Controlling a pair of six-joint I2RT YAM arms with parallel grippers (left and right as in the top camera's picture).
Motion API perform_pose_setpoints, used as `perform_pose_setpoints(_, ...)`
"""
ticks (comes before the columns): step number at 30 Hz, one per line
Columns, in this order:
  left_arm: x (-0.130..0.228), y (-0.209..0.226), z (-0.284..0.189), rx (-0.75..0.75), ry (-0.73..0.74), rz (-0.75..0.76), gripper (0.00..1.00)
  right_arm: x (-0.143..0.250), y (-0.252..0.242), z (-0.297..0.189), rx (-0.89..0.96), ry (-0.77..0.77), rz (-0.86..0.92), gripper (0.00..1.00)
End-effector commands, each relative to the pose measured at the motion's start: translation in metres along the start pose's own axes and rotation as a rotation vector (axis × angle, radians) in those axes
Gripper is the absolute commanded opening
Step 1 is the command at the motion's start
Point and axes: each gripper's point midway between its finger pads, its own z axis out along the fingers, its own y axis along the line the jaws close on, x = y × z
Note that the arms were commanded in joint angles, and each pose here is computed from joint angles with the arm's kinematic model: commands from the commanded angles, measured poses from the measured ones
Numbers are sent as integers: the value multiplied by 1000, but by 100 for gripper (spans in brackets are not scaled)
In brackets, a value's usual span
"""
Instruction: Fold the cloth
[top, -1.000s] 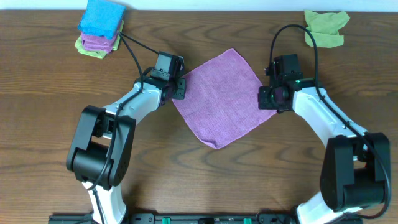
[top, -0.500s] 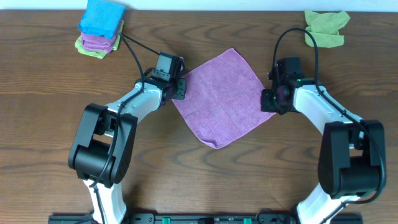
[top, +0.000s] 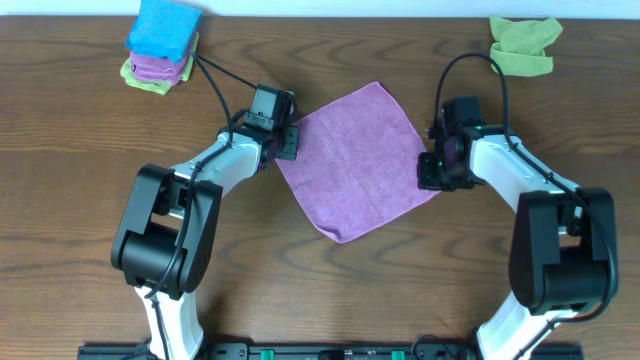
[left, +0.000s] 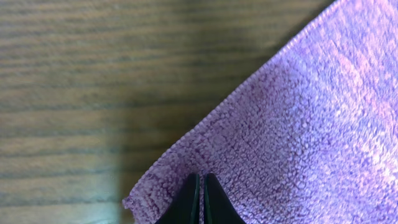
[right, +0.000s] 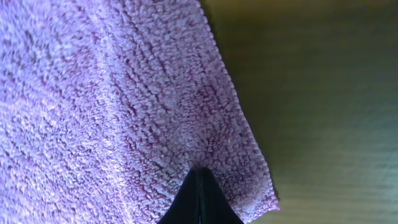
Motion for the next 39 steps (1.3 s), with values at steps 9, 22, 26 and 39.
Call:
perform_pose_setpoints(9, -27, 27, 0, -39, -68, -58, 6, 54, 51, 4, -85, 194, -65, 1)
perform_pose_setpoints(22, -65, 33, -42, -61, -40, -108, 6, 69, 88, -25, -60, 150, -172, 1)
perform_pose_setpoints(26, -58, 40, -51, -62, 14, -145, 6, 73, 64, -36, 44, 155, -162, 1)
perform_pose_setpoints(39, -1, 0, -97, 113, 269, -197, 6, 59, 31, -80, 126, 24, -53, 1)
